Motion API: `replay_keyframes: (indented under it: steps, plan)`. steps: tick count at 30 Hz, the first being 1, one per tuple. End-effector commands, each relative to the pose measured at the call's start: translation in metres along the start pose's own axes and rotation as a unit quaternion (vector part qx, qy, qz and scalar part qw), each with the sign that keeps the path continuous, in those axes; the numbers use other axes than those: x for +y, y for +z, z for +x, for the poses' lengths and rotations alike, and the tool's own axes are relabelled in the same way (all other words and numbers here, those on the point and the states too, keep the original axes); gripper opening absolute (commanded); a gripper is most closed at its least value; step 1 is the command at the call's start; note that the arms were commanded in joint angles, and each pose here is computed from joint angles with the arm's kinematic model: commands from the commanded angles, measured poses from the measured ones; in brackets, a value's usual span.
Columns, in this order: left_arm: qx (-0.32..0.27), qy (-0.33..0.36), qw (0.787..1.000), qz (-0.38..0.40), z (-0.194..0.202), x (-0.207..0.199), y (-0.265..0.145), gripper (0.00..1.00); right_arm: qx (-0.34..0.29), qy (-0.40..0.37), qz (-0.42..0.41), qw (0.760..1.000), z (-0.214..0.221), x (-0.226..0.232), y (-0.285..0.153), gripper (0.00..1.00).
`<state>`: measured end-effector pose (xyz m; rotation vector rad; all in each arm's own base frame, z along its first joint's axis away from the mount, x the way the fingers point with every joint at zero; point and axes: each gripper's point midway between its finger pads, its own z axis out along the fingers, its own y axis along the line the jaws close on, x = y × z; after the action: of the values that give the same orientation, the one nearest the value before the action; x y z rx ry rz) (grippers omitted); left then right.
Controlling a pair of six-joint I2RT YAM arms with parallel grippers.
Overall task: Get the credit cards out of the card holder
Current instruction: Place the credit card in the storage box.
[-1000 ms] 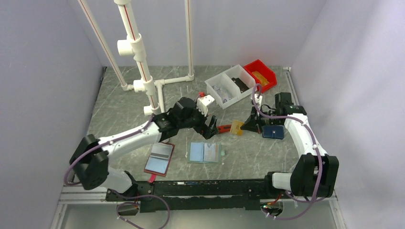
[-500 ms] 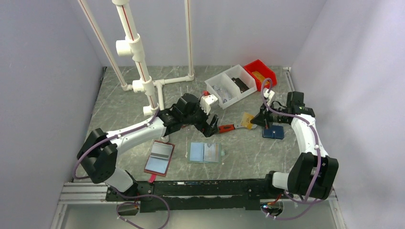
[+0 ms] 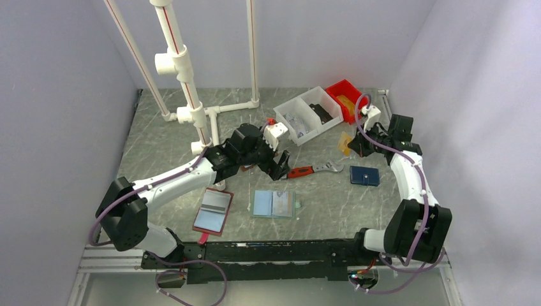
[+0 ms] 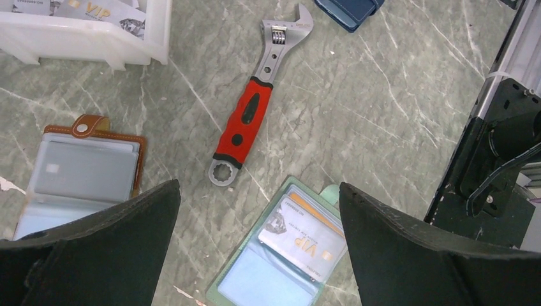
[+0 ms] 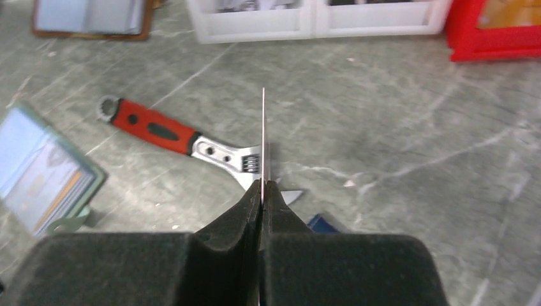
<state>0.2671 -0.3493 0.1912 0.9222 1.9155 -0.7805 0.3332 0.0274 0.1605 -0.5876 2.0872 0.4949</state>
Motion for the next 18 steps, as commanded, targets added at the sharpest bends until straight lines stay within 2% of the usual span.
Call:
replay_keyframes:
  steps: [1,9,18]
  plan:
    - [-0.023,0.018,0.999,-0.025,-0.014,0.011,-0.01,0.99,-0.023,0.0,0.117,0.993,-0.035,-0.055,-0.005,0.0]
    - [-0.023,0.024,0.999,-0.035,-0.014,0.014,-0.011,0.99,-0.039,0.038,0.207,0.977,-0.075,-0.113,-0.004,0.0]
    - [-0.029,0.036,0.998,-0.05,-0.015,0.02,-0.015,0.99,-0.051,0.059,0.242,0.967,-0.109,-0.157,0.015,0.0]
